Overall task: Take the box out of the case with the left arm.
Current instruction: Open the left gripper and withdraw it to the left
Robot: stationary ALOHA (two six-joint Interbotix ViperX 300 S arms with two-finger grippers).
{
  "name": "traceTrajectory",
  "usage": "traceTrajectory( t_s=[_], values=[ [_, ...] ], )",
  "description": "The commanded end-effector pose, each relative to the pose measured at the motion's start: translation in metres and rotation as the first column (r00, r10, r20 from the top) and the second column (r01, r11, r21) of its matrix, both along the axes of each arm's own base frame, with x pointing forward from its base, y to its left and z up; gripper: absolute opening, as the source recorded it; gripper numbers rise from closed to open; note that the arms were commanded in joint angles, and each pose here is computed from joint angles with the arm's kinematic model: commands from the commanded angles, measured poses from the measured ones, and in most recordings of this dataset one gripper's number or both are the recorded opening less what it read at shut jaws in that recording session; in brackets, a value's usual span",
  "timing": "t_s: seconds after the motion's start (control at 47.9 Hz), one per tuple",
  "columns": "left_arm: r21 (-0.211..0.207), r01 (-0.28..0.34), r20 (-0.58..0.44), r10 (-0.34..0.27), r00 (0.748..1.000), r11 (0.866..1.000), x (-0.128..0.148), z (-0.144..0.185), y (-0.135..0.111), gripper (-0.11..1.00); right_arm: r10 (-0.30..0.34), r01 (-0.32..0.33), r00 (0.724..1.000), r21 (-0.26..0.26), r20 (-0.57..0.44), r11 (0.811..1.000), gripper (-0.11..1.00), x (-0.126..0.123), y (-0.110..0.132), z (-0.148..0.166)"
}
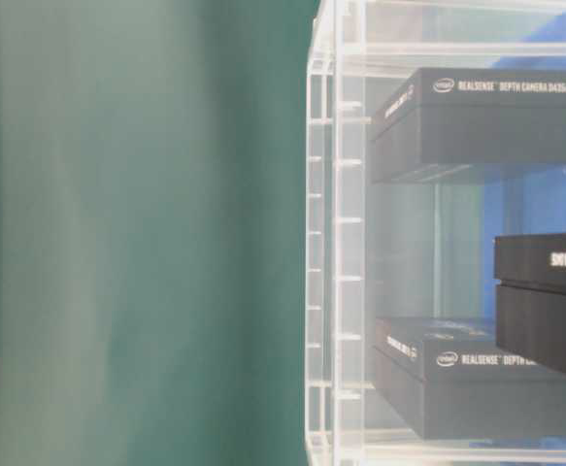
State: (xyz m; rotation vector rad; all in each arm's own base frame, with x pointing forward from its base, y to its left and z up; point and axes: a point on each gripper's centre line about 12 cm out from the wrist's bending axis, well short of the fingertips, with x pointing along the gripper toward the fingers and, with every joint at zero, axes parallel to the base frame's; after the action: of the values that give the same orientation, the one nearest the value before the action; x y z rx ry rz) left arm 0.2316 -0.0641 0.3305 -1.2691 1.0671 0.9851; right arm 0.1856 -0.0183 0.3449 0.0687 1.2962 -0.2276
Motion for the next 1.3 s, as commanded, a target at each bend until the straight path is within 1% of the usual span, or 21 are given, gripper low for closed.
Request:
traceTrajectory(
  t_s=[0.0,0.063,0.167,0.313,0.564,0.752,0.857,1.107,1.275],
  values=[
    [-0.002,-0.010,0.020,0.010,1.000,1.000,0.000,0.006,0.004,0.90,0.002,-0.002,1.000,-0.002,0.020,1.000,0.01,0.001,0.000,0.005],
    [0.007,-0.012,0.015,0.012,1.000,1.000,0.001,0.005,0.008,0.90,0.000,0.000,1.000,-0.002,0.020,1.000,0.01,0.001,0.000,0.005],
    [0.025,-0.013,0.005,0.013,1.000,1.000,0.002,0.006,0.022,0.90,0.000,0.000,1.000,-0.002,0.018,1.000,0.01,0.002,0.000,0.005],
    [0.061,-0.003,-0.015,0.004,1.000,0.998,0.001,0.007,0.055,0.90,0.000,0.000,1.000,-0.002,0.018,1.000,0.01,0.002,0.000,0.005],
    [0.105,-0.023,-0.019,0.025,1.000,0.994,-0.002,0.011,0.111,0.90,0.000,0.000,1.000,-0.002,0.020,1.000,0.01,0.001,0.000,0.005],
    [0.127,-0.018,-0.030,0.022,0.999,0.992,-0.007,0.011,0.135,0.90,0.000,0.000,1.000,-0.002,0.018,1.000,0.01,0.002,0.000,0.005],
    [0.125,-0.008,-0.034,0.013,0.999,0.992,-0.006,0.010,0.138,0.90,0.000,0.000,1.000,-0.002,0.020,1.000,0.01,0.001,0.000,0.005],
    [0.121,-0.008,-0.030,0.012,0.999,0.993,-0.005,0.011,0.138,0.90,0.000,0.000,1.000,-0.002,0.020,1.000,0.01,0.001,0.000,0.005],
    [0.117,0.000,-0.030,0.004,1.000,0.993,0.004,0.011,0.137,0.90,-0.002,0.002,1.000,-0.011,0.019,1.000,0.01,0.001,-0.002,0.005]
  ],
)
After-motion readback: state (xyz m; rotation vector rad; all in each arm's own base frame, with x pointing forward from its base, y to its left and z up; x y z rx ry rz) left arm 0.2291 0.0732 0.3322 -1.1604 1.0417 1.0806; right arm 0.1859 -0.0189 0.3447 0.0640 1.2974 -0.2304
